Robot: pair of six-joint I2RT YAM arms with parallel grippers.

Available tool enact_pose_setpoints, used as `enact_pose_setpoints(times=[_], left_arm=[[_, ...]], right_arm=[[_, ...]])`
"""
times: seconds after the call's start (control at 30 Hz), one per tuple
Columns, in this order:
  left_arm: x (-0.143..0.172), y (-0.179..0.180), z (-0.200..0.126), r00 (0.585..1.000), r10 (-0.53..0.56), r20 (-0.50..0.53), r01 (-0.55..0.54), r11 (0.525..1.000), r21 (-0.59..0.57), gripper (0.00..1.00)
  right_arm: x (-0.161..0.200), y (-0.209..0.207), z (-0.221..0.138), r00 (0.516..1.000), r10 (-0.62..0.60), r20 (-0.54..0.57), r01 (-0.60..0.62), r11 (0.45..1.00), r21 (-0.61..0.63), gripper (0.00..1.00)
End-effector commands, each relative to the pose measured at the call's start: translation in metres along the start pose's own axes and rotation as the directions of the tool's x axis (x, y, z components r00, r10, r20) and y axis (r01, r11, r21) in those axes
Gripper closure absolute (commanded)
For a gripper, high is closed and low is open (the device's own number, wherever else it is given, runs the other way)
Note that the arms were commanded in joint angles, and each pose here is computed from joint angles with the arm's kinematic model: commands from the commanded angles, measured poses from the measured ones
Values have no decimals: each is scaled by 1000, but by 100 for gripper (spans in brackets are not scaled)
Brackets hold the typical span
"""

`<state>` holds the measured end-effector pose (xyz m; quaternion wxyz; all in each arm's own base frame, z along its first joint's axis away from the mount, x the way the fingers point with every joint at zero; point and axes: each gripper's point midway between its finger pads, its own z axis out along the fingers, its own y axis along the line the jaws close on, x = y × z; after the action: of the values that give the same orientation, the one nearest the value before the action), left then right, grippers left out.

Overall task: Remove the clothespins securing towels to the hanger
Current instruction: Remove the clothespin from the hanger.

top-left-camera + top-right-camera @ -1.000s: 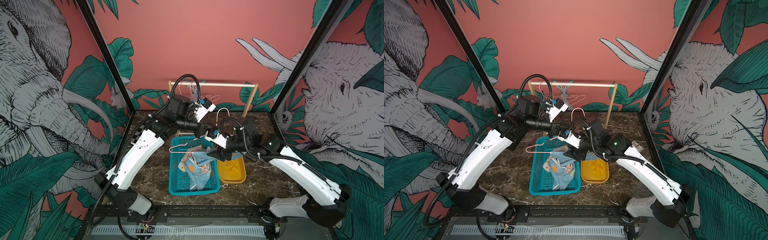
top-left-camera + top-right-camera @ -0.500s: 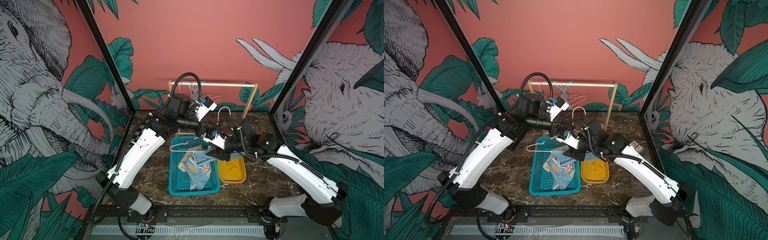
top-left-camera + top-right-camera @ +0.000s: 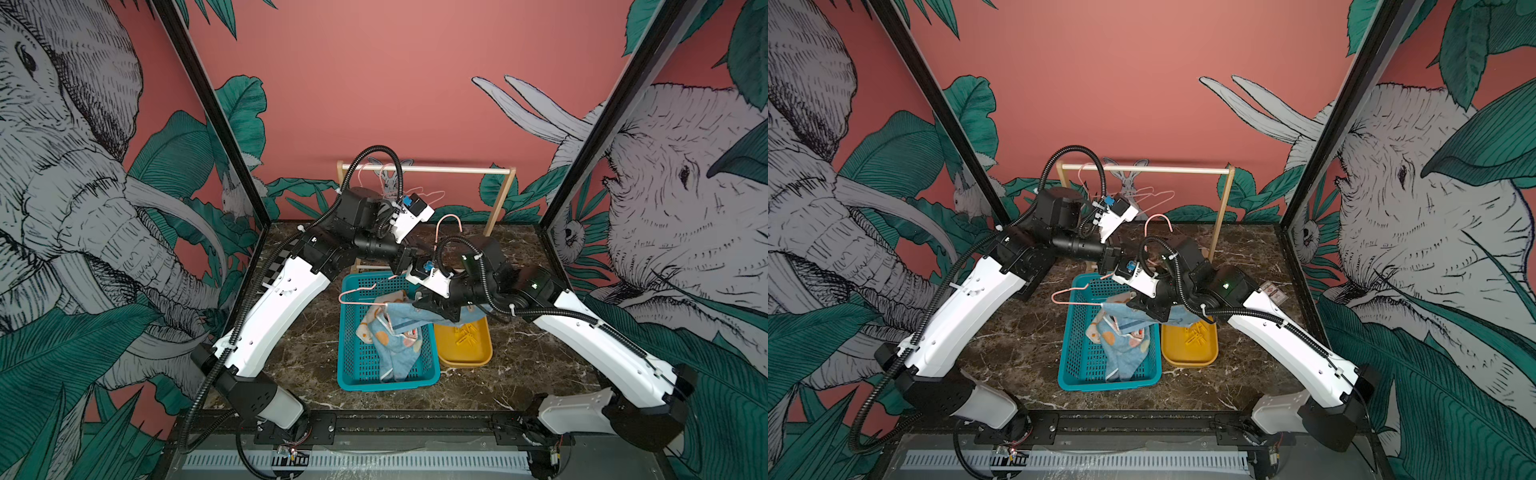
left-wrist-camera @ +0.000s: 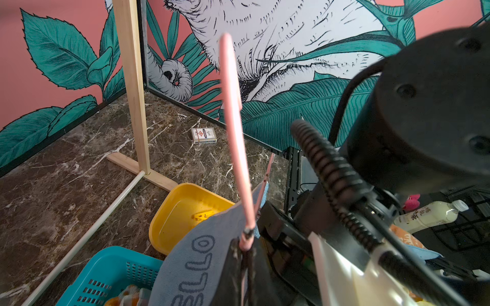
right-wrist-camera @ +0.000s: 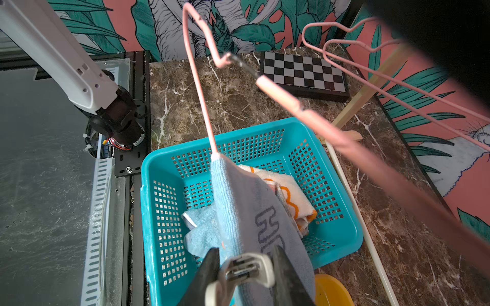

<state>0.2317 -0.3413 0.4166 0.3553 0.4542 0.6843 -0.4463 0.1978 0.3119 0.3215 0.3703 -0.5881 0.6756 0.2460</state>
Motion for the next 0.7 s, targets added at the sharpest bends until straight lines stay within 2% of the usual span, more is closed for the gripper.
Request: enact_pose_setpoints(times=[0.0,0.13,0.37,0.67], left_arm=[[-8,-8,-5,999,34,22,-34,999,20,100],[-6,-7,-3,999,31,18,-31,999,17,100],[-3,-3,-2,1000,27,9,-27,1000,7,100],[4,5,0,999,33,-17,-33,999,-37,100]], right_arm=[[-13,3,-6,999,-28,45,28,1000,-3,73],[-16,3,-10,998,-28,60,28,1000,3,80],[-20,3,-17,996,-31,82,30,999,17,99],[-27,-3,-32,993,-35,110,26,996,85,100]])
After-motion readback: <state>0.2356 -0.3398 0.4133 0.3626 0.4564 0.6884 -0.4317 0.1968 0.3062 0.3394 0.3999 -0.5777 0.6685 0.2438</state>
